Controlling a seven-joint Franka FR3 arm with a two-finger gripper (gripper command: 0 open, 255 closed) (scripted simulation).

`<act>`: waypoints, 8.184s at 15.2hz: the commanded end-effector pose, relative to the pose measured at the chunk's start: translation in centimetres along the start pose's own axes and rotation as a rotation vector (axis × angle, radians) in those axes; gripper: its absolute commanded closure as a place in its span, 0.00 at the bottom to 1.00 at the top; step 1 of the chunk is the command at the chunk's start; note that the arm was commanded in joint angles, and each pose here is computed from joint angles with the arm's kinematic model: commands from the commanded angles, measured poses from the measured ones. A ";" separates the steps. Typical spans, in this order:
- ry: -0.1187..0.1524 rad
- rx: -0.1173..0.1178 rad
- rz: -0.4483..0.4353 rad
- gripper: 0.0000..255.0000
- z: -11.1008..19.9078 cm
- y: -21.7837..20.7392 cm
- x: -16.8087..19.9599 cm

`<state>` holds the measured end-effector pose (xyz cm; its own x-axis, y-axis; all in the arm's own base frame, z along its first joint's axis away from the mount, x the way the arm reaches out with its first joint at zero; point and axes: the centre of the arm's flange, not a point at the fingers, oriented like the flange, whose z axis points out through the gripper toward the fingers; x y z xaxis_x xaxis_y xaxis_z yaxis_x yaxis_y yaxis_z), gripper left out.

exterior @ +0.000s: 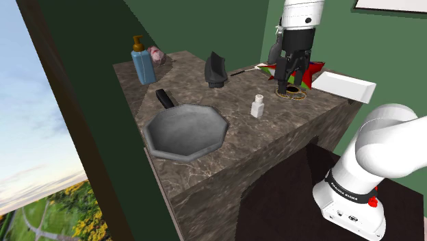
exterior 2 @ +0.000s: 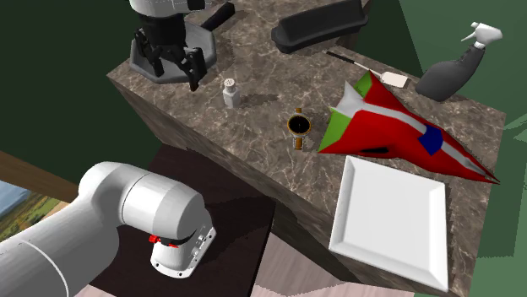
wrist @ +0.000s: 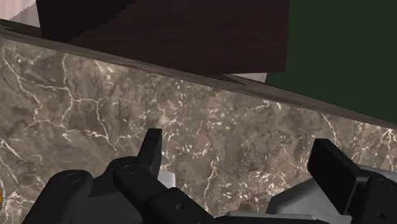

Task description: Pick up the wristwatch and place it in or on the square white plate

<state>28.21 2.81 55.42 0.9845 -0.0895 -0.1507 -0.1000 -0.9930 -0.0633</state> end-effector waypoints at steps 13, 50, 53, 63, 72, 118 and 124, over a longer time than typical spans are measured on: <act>0.064 -0.040 -0.168 0.00 5.3 13.6 3.8; 0.136 -0.085 -0.358 1.00 14.2 28.2 11.7; 0.136 -0.085 -0.358 1.00 13.7 28.2 11.6; 0.136 -0.085 -0.358 1.00 8.5 27.9 10.8; 0.136 -0.085 -0.358 1.00 5.3 30.1 9.2; 0.136 -0.085 -0.358 0.00 12.4 57.5 -2.5; 0.136 -0.085 -0.358 0.00 8.5 57.2 -3.1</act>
<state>18.06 -53.15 42.67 0.9656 0.2600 -0.0009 0.2600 -0.9656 -0.0044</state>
